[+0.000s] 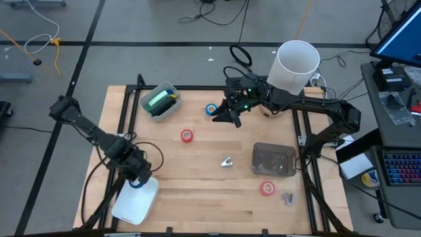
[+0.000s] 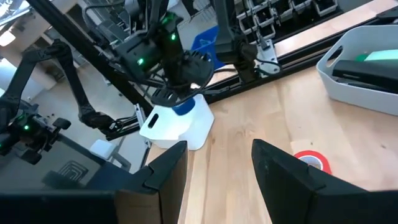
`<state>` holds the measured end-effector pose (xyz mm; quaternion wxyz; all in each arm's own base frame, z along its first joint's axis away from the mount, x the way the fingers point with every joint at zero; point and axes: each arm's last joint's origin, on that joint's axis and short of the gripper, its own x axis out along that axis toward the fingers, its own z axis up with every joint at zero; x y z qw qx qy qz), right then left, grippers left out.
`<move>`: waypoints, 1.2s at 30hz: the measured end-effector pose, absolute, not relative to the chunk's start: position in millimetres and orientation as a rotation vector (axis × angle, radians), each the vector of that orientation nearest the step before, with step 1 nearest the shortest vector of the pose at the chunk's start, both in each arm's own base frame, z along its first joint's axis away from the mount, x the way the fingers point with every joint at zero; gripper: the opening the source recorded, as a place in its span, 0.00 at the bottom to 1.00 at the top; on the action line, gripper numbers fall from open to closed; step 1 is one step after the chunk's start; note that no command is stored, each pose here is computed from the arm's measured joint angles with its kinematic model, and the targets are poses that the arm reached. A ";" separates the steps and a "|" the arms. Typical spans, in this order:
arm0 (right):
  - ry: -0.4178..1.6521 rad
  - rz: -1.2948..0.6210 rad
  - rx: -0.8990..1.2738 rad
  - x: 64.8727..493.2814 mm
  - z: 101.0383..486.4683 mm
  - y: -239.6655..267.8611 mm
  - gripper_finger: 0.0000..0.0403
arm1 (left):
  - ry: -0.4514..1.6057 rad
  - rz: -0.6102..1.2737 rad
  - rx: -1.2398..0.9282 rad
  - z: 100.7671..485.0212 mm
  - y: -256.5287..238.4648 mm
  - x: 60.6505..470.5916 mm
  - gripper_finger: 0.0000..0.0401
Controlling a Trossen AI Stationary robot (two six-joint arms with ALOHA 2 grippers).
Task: Pick and place Stapler, Stapler remover, tape
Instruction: Put the blue tape into the white bin, then put the orange tape into the white bin
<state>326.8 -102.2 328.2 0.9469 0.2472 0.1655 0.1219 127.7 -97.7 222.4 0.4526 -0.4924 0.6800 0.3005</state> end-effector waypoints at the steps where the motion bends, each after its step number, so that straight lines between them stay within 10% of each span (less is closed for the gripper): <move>1: 0.336 0.244 0.504 326.3 328.2 -103.7 0.43 | 1.674 0.745 -1.233 218.7 -99.3 127.6 0.14; 36: 0.315 0.232 0.434 324.4 328.5 -110.6 0.43 | 1.688 0.851 -1.311 199.4 -105.9 119.8 0.43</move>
